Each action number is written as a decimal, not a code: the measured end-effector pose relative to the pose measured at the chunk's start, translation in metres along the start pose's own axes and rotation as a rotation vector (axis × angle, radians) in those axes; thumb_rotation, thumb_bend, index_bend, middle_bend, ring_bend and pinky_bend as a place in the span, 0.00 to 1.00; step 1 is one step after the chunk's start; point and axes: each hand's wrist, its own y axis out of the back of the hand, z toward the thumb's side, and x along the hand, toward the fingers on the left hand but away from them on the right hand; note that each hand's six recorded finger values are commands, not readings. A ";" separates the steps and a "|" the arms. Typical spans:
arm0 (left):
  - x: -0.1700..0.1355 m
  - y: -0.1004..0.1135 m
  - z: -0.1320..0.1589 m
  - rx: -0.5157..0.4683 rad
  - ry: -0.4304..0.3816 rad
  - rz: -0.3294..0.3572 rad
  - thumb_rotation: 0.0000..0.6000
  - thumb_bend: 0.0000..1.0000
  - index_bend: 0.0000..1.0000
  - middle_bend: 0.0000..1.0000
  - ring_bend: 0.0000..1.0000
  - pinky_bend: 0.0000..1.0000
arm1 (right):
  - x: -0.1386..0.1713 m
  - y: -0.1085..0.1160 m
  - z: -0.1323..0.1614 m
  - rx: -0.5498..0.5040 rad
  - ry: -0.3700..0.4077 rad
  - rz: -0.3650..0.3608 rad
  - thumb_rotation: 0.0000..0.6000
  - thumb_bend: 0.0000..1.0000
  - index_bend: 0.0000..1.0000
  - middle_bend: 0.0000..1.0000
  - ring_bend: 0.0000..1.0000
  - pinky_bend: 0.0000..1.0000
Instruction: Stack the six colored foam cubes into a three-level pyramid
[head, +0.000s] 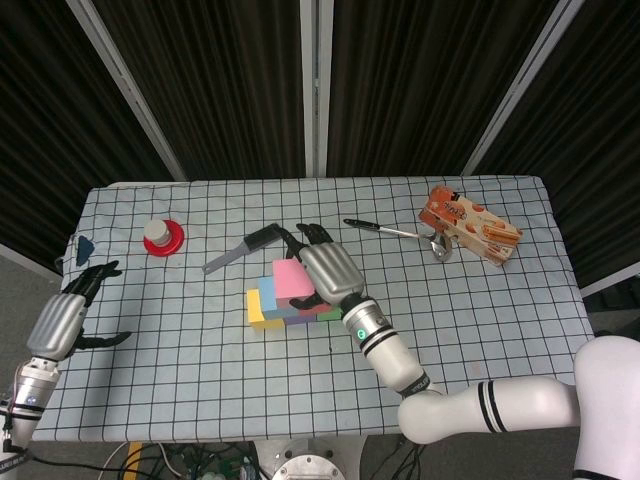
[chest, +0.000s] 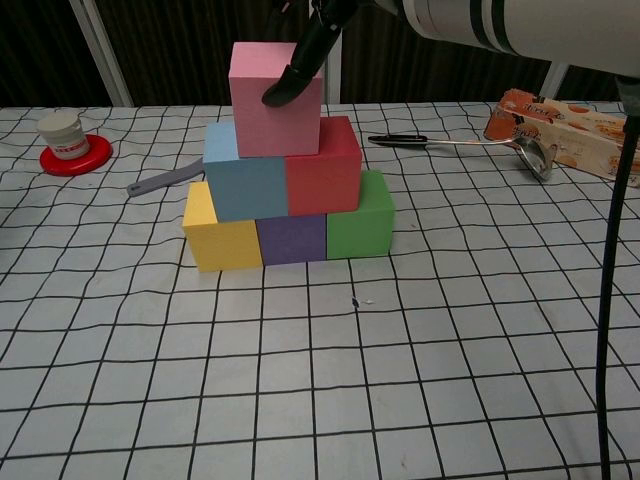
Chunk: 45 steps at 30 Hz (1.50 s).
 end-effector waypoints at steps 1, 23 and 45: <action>0.000 0.000 0.000 0.000 0.000 -0.001 1.00 0.01 0.07 0.17 0.09 0.20 | 0.000 0.000 0.000 0.000 0.000 0.000 1.00 0.09 0.00 0.36 0.00 0.00; 0.000 -0.001 -0.003 -0.003 0.005 -0.004 1.00 0.01 0.07 0.17 0.09 0.20 | -0.002 -0.004 -0.002 -0.006 -0.012 0.000 1.00 0.10 0.00 0.36 0.00 0.00; 0.001 0.000 0.001 0.001 -0.004 -0.002 1.00 0.01 0.07 0.17 0.09 0.20 | 0.002 -0.005 -0.003 -0.011 0.014 0.045 1.00 0.00 0.00 0.00 0.00 0.00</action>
